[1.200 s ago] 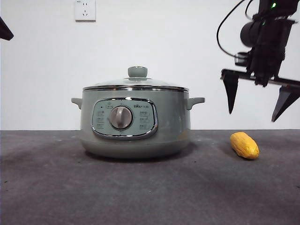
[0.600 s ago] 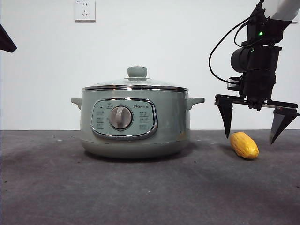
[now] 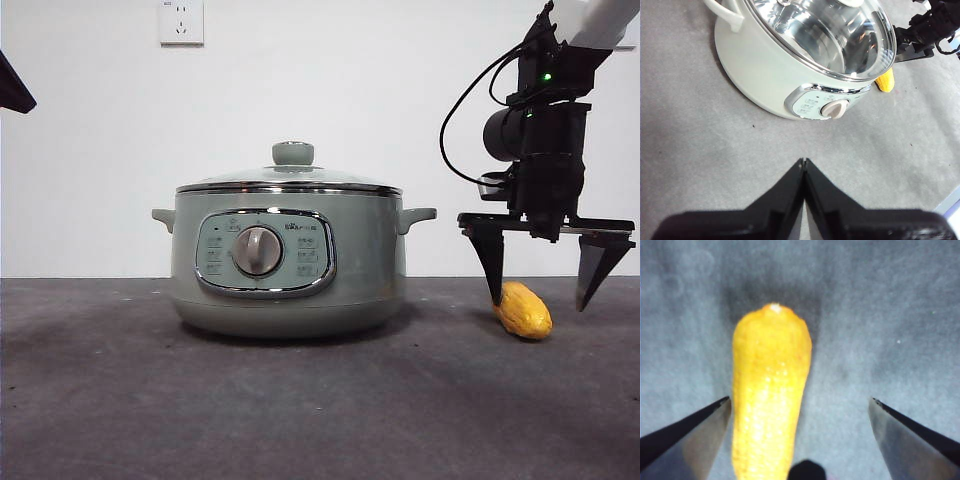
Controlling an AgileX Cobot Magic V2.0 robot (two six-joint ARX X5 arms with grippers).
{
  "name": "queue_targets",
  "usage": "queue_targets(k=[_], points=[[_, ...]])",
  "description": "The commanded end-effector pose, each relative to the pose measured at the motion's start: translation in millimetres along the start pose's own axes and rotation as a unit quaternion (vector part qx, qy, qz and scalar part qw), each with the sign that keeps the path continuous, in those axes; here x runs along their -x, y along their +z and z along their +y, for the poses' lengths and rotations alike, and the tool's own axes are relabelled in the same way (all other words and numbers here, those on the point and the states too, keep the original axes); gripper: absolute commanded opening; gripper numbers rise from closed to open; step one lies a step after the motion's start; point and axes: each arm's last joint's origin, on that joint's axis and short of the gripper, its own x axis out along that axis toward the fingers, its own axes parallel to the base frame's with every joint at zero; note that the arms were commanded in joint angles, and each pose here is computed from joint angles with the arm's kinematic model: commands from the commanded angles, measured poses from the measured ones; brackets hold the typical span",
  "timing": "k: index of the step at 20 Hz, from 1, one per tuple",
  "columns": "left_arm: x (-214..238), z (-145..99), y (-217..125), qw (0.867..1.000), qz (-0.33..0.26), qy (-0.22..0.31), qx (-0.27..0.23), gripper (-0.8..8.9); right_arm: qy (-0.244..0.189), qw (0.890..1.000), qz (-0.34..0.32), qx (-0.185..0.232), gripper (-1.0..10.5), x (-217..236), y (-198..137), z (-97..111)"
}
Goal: Pick up the corn,open the lid,put the corn in the pot,close the lid
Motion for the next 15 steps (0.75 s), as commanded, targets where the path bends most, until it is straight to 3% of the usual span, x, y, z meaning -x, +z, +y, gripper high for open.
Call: queue_targets(k=[1,2,4,6,7,11,15], points=[[-0.6,-0.2,-0.1,1.000,0.001,-0.001,-0.007,-0.05,-0.018,0.999,0.025,0.016,4.6,-17.2,-0.6,2.0],[-0.6,-0.2,-0.2,1.000,0.002,-0.001,-0.007,-0.05,-0.019,0.999,0.025,0.017,4.6,-18.0,-0.5,1.9],[-0.6,-0.1,-0.8,1.000,0.005,-0.001,-0.005,-0.05,-0.019,0.999,0.026,0.019,2.8,-18.3,-0.6,2.6],[-0.6,-0.1,-1.4,1.000,0.007,-0.001,-0.003,-0.05,-0.006,0.999,0.035,0.027,0.2,-18.3,-2.3,4.5],[-0.6,-0.1,-1.4,1.000,0.007,-0.001,-0.004,-0.05,-0.002,0.999,0.037,0.035,-0.1,-18.3,-2.8,5.1],[0.6,-1.2,2.8,1.000,-0.006,-0.002,-0.013,-0.05,-0.003,0.999,0.037,0.037,-0.1,-17.1,-3.0,4.9],[9.3,-9.5,28.8,1.000,-0.018,-0.003,-0.016,-0.05,-0.013,0.998,0.035,0.041,-0.1,3.9,-8.3,1.0]])
